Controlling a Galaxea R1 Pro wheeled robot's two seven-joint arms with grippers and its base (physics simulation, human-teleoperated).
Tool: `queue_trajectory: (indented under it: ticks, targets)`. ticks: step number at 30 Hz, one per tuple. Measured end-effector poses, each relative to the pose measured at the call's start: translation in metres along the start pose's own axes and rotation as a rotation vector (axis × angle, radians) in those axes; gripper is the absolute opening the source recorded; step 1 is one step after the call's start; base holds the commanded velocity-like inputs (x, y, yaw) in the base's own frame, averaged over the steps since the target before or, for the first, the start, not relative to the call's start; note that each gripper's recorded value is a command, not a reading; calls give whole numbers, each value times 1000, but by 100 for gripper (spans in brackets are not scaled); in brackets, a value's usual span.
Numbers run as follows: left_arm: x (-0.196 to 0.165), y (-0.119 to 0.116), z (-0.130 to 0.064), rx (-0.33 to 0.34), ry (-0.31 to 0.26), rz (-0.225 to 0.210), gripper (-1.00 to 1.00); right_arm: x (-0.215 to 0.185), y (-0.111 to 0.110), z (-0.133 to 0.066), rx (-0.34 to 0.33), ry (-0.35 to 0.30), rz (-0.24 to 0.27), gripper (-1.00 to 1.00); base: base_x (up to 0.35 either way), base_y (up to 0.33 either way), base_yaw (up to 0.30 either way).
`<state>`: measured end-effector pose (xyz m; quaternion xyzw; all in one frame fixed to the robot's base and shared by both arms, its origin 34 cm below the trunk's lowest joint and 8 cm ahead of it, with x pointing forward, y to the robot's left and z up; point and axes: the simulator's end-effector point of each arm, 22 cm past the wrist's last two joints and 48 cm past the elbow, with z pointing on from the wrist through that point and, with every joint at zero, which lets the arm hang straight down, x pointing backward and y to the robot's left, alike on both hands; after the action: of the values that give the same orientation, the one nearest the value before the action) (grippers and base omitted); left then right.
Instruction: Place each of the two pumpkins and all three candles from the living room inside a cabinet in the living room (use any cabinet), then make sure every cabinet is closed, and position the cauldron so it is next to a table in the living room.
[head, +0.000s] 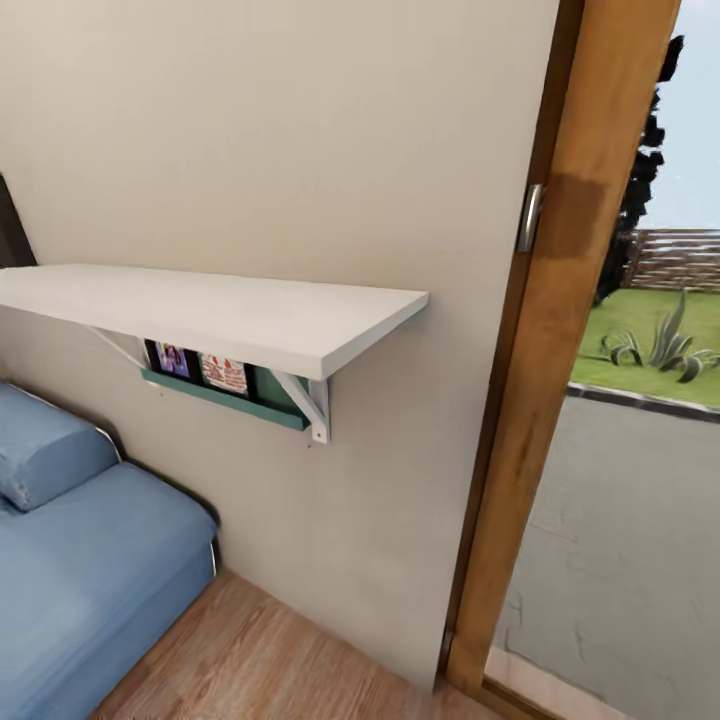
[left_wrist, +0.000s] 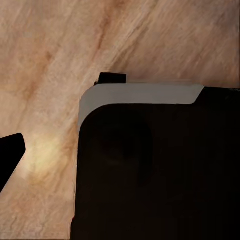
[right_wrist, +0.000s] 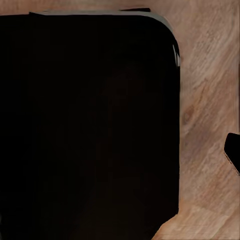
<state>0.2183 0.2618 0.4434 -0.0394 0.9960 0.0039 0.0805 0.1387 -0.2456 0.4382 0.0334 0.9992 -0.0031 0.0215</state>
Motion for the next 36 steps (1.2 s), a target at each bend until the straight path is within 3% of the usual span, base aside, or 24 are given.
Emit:
queue_trajectory:
  ticks: [5, 8, 17, 26, 30, 36]
  targets:
    - [-35, -7, -1, 17, -73, -85, 100, -22, -3, 0, 6, -49, 31, 100, 0, 0, 279]
    - [-49, -17, -2, 34, -102, -98, 100, -36, -4, 0, 6, -78, 38, 100, -41, 0, 247]
    - [-65, -24, -4, 45, -149, -102, 100, -81, -1, -3, 2, -170, 38, 100, -148, -12, 91]
    - [-80, -22, -8, 36, -261, -55, 100, -138, -11, -14, 56, -292, 55, 100, -142, -68, 229]
    - [-83, -18, -9, 29, -278, -68, 100, -144, -9, -16, 64, -324, 68, 100, -15, -8, 279]
    - [-82, -22, -9, 36, -279, -74, 100, -126, -15, -13, 75, -307, 64, 100, -1, -1, 285]
